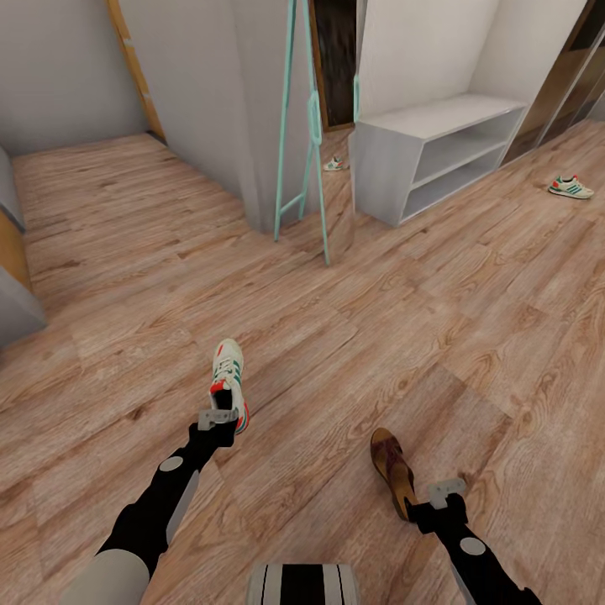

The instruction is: Pick up the two gym shoes and the two sandals from the corridor floor and place them onto the hallstand (shoe rack) in the corridor, making sure they are on the rack and not on the floor. Arrange them so the two gym shoes are next to each other and the two sandals are next to each other.

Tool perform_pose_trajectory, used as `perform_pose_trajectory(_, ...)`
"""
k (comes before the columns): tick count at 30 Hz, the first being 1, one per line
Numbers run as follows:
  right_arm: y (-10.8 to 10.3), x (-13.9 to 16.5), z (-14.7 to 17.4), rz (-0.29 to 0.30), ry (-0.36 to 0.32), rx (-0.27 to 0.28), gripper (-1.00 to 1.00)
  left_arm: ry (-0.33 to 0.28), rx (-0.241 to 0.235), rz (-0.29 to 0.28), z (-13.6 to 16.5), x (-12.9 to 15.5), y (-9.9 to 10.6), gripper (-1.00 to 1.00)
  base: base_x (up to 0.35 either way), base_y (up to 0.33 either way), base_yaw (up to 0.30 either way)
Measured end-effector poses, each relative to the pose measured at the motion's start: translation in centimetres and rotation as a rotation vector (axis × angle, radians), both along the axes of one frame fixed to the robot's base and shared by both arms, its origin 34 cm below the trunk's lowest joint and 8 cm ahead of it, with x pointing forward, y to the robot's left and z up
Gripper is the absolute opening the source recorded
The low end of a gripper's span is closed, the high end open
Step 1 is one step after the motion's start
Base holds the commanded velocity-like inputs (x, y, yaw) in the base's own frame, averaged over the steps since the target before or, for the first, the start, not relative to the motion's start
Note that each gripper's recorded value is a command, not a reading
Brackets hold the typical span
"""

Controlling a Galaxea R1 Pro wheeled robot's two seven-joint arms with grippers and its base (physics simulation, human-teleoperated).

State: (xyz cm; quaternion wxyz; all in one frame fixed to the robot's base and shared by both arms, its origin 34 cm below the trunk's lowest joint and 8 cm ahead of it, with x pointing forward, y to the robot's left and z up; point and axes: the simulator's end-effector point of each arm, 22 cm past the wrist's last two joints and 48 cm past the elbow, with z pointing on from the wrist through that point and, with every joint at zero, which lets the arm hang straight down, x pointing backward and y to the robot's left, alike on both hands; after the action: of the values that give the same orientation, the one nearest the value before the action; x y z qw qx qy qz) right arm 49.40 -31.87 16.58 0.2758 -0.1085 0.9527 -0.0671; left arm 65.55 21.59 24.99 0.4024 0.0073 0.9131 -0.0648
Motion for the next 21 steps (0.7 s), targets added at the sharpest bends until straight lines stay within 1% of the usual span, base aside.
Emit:
perform_pose_trajectory(9, 0.0, 0.5, 0.0, -0.002, 0.003, -0.001, 1.0, -0.001, -0.001, 0.0, 0.0, 0.1, 0.0, -1.0, 0.0, 0.0, 0.0)
perform_pose_trajectory(16, 0.0, 1.4, 0.3, -0.003, -0.009, -0.002, 1.0, -0.001, -0.003, 0.001, 0.1, 0.1, -0.1, -1.0, 0.0, 0.0, 0.0)
perform_pose_trajectory(21, 0.0, 1.4, 0.2, -0.005, -0.007, -0.001, 1.0, -0.004, -0.002, -0.001, 0.1, 0.2, -0.1, -1.0, 0.0, 0.0, 0.0)
